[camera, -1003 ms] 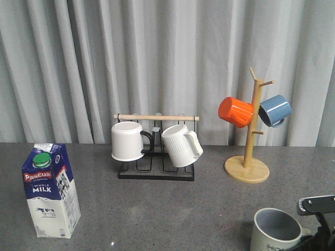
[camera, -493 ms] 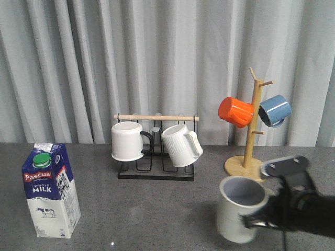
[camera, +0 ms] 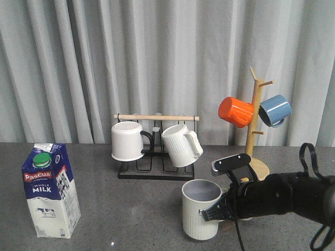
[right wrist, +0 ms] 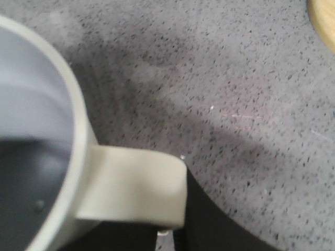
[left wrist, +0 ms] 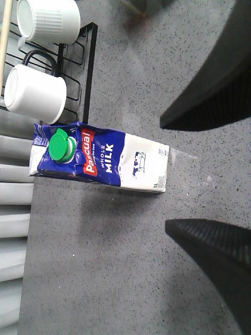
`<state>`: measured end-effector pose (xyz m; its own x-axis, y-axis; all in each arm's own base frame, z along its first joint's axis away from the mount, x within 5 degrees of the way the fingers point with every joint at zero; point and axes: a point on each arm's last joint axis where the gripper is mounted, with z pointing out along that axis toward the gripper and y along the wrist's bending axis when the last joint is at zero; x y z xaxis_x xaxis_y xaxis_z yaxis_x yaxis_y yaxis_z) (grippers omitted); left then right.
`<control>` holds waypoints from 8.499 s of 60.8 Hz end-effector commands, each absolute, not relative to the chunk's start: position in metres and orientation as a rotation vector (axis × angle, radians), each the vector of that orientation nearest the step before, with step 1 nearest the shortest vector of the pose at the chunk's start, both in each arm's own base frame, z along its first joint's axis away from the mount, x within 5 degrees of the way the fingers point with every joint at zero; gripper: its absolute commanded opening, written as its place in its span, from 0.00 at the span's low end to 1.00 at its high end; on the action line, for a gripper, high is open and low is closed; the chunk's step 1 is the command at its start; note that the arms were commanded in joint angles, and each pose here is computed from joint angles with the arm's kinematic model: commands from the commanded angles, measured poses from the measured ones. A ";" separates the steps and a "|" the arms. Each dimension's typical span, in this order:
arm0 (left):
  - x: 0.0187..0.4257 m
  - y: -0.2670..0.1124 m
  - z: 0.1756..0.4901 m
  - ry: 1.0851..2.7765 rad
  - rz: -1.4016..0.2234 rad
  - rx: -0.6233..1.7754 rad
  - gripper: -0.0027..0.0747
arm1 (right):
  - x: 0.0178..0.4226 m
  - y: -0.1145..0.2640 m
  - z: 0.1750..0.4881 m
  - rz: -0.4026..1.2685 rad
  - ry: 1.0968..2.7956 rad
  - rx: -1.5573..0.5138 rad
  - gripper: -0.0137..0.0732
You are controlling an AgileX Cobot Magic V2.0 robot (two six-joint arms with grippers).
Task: Place milk next to cup
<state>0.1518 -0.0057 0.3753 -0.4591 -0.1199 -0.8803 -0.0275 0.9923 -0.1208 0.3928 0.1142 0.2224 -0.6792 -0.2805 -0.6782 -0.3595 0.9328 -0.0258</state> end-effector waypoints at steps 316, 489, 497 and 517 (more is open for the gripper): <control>0.343 -0.120 0.442 2.318 -0.696 0.522 0.06 | 0.078 0.040 0.265 0.319 2.139 -0.507 0.15; 0.093 -0.047 0.492 1.753 -0.342 0.425 0.02 | 0.090 0.038 0.281 0.313 1.949 -0.362 0.15; 0.080 -0.041 0.460 1.836 -0.336 0.446 0.02 | 0.090 0.038 0.281 0.313 1.949 -0.362 0.15; 0.063 -0.031 0.432 1.952 -0.259 0.486 0.02 | 0.090 0.038 0.281 0.313 1.949 -0.362 0.15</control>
<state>0.0617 -0.0332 0.4213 -0.4229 0.2358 -0.8750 0.4674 0.8839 0.0123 0.0857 0.0385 0.2679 -0.4487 -0.1473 -0.8815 -0.4062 0.9121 0.0544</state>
